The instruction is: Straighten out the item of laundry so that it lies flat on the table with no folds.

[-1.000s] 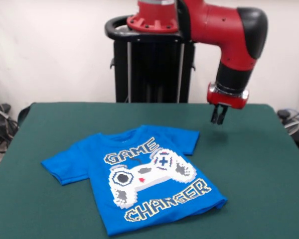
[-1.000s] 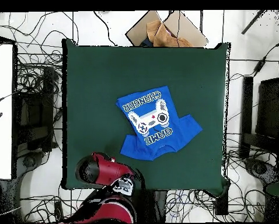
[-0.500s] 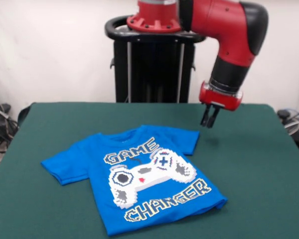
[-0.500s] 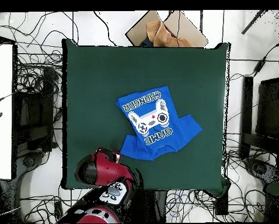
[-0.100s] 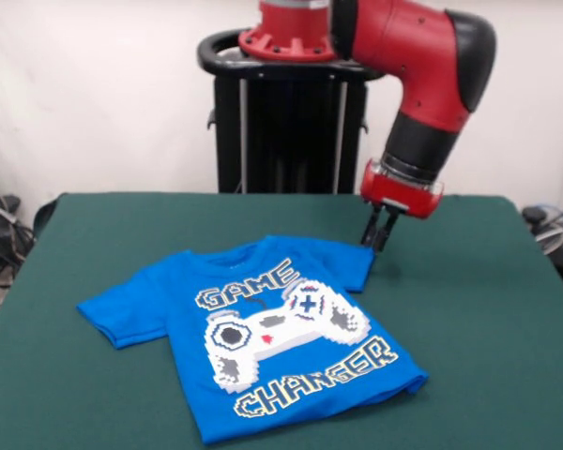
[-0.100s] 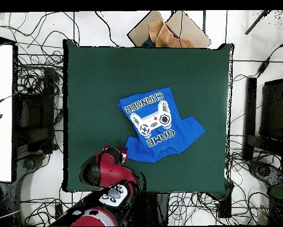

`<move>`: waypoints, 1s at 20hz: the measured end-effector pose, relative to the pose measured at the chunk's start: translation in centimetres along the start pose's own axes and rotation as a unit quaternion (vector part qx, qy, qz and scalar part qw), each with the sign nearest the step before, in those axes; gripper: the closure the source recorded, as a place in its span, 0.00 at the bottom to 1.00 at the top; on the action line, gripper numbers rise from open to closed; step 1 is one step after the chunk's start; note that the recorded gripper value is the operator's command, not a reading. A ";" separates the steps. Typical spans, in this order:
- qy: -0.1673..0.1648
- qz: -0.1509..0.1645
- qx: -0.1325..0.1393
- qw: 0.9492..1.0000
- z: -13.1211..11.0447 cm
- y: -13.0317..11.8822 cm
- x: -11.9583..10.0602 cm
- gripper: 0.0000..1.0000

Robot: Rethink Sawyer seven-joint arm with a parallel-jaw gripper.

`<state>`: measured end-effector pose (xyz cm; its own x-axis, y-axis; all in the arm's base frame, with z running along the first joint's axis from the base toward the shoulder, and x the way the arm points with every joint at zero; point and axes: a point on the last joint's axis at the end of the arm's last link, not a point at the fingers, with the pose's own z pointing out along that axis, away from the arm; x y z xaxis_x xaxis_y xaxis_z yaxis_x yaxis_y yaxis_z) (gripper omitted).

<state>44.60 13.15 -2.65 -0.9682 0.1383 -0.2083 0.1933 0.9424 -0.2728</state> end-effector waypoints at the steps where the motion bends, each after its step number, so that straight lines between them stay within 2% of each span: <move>1: -0.004 0.000 0.004 1.000 0.3 -0.1 0.1 1.00; 20: -0.035 -0.014 0.031 0.999 3.9 -1.3 2.5 1.00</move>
<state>42.59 11.06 -6.48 -0.9605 0.0882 -0.2640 0.1773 0.9250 -0.3361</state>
